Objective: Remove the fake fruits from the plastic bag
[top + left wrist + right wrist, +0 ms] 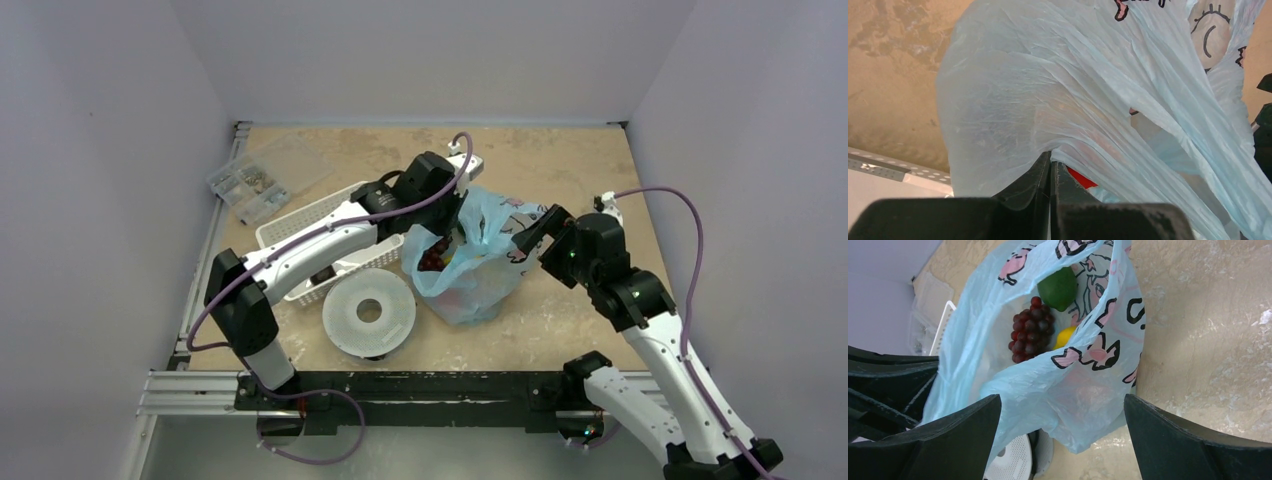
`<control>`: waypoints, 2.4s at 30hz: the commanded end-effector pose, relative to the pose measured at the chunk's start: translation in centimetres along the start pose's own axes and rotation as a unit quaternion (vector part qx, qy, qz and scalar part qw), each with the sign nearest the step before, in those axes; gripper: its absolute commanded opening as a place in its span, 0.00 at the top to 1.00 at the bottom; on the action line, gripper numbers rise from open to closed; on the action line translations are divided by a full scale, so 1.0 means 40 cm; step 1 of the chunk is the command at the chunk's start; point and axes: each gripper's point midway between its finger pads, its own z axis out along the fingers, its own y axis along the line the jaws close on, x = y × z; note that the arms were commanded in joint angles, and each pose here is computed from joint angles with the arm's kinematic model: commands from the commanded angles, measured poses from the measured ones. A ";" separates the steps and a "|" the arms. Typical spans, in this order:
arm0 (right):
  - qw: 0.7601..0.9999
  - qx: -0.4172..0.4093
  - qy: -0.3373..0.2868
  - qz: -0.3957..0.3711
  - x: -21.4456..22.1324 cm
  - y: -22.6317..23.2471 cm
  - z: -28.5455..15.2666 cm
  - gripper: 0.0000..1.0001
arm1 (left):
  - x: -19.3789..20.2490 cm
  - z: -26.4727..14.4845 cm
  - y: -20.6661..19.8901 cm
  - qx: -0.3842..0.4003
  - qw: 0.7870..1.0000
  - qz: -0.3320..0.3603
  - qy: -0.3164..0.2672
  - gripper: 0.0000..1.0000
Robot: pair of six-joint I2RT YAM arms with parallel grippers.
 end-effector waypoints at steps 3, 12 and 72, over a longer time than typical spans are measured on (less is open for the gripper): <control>0.999 -0.044 -0.010 0.014 -0.024 0.063 0.020 0.06 | -0.056 -0.031 -0.055 0.053 0.995 -0.075 -0.049 1.00; 0.987 -0.125 0.103 -0.004 0.087 0.132 0.077 0.36 | -0.114 -0.012 -0.033 0.095 0.978 -0.170 -0.070 1.00; 0.935 -0.131 0.242 -0.222 0.263 -0.051 -0.051 0.85 | 0.071 -0.191 -0.158 0.143 0.961 -0.225 -0.075 0.03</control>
